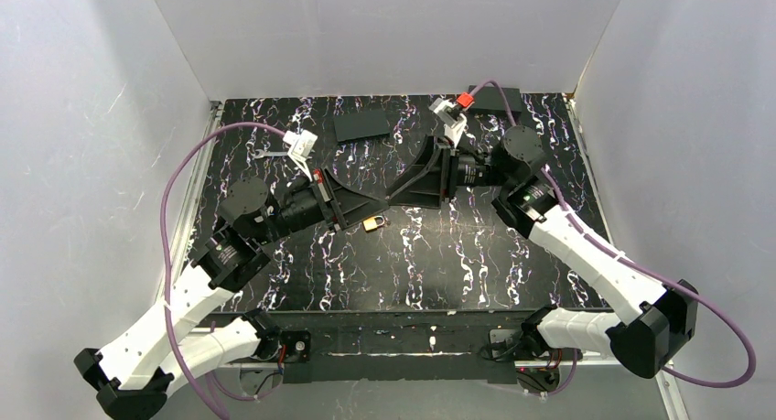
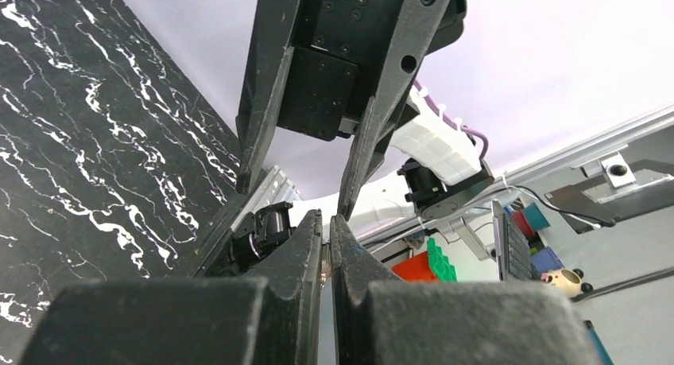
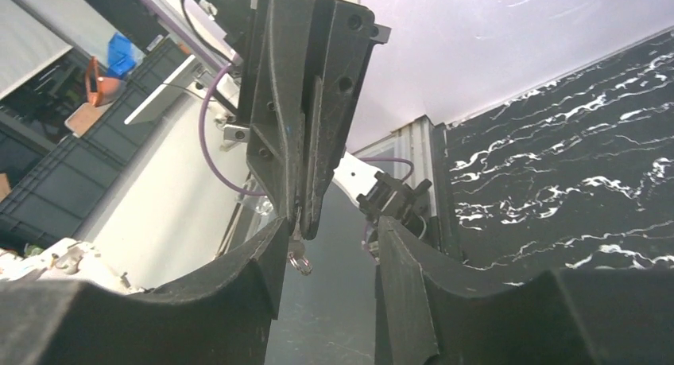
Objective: Unlock with the key
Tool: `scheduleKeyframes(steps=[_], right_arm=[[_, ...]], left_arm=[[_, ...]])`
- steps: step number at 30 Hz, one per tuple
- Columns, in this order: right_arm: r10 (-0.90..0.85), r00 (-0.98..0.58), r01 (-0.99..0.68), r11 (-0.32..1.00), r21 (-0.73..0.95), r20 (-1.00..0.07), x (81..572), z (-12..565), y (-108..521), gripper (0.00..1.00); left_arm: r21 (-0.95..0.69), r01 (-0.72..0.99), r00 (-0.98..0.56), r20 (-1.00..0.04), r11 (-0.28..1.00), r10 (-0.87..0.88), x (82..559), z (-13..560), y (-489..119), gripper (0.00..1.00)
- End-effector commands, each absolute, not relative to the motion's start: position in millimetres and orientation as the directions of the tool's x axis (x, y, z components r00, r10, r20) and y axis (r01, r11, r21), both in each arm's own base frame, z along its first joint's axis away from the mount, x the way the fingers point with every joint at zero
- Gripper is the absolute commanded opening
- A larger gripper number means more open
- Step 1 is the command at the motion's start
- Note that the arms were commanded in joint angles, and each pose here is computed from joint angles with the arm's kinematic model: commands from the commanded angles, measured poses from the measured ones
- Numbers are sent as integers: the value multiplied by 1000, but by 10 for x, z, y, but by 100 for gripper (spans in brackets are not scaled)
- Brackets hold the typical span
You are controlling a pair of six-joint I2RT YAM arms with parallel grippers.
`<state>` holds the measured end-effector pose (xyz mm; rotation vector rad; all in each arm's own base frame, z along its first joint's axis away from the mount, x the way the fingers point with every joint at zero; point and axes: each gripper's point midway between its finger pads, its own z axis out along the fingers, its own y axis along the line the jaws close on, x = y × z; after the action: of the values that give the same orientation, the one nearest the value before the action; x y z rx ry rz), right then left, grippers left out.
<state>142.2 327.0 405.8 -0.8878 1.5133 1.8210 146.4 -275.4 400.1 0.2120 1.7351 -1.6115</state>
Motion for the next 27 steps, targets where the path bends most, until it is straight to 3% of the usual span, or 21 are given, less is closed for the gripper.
scheduleKeyframes(steps=[1, 10, 27], right_arm=[[43, -565, -793, -305, 528, -824, 1151, 4279, 3195, 54], [55, -537, -789, -386, 478, -842, 945, 4435, 3073, 53], [83, -557, -785, -376, 492, -826, 1038, 4523, 3240, 46]], left_arm=[[-761, 637, -678, -630, 126, -379, 1404, 4327, -2745, 0], [-743, 661, -658, -640, 102, -396, 1351, 4521, -2697, 0], [-756, 650, -681, -625, 77, -383, 1394, 4531, -2791, 0]])
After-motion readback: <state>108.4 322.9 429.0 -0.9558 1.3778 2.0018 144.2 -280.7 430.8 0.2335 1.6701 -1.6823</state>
